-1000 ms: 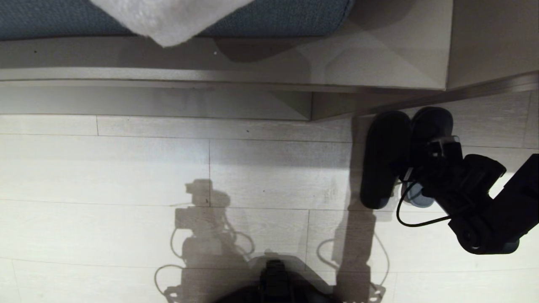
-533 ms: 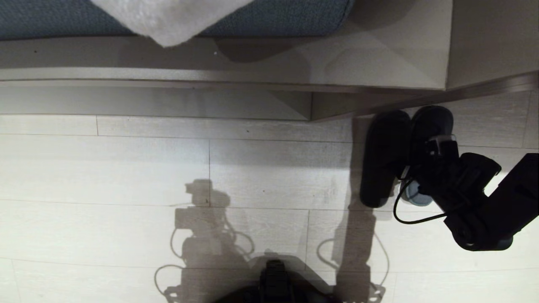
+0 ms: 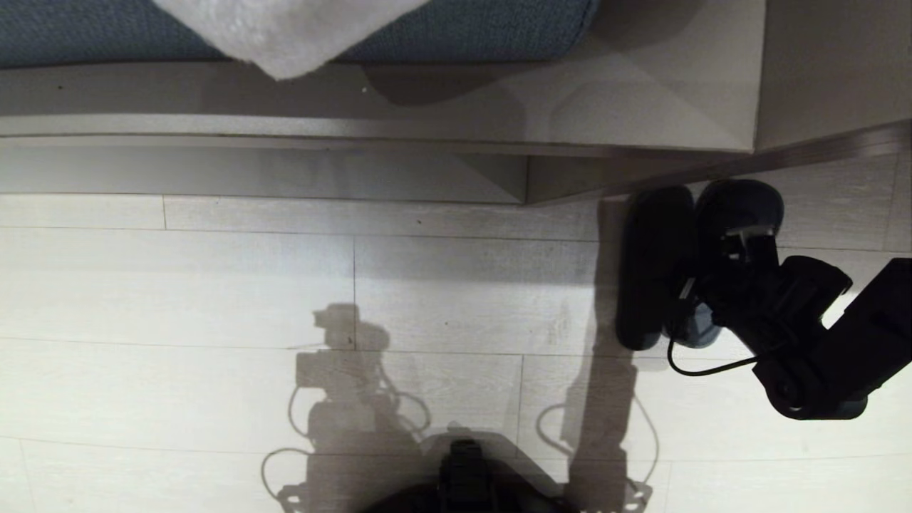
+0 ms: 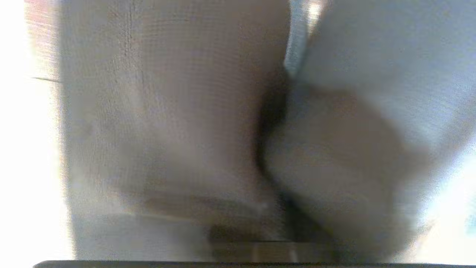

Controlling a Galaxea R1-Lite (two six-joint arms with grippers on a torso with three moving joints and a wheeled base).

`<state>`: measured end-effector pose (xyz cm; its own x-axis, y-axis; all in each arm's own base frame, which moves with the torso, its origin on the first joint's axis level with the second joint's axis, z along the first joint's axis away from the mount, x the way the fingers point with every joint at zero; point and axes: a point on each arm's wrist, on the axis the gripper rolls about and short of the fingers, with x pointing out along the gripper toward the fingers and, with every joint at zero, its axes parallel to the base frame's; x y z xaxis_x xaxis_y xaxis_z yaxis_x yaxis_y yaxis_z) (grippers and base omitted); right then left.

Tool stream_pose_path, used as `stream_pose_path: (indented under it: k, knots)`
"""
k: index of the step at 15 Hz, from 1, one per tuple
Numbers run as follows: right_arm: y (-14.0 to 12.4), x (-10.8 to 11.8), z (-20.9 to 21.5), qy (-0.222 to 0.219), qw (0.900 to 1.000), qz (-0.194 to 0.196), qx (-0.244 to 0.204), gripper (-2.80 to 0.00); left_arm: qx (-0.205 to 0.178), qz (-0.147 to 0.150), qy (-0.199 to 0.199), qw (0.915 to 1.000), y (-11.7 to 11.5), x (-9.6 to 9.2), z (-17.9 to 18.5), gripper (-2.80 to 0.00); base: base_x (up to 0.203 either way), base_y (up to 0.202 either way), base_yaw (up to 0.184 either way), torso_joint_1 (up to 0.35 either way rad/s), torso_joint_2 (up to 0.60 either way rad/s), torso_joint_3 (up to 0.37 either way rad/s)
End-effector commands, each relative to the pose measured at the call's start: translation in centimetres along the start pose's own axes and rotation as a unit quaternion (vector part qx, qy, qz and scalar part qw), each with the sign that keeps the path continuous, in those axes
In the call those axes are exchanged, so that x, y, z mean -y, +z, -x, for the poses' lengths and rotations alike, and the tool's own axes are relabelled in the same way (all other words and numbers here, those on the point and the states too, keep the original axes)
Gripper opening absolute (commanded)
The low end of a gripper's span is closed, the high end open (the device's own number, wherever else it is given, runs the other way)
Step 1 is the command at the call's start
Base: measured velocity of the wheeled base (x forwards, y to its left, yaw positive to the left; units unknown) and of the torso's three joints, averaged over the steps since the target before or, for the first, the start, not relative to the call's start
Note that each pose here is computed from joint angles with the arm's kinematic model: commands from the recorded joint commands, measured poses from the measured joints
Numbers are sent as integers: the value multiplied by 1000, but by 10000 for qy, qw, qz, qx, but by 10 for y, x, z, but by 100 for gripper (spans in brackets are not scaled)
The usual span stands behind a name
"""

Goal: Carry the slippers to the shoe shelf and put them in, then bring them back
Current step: Pick up the slippers on the floor

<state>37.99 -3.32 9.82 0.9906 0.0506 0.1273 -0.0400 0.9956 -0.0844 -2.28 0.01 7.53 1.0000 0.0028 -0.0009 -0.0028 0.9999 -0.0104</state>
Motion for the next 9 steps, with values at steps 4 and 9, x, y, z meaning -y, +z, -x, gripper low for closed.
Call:
stream_pose_path:
  k: [4,9]
  knots:
    - [15,-2,15,258,9996,-7,61,-280,-3,9,2,10000,0,0,0,-280,0,0,0,0,0,0]
    - [55,-5,54,397,9988,-109,279,-280,-3,9,2,10000,0,0,0,-280,0,0,0,0,0,0]
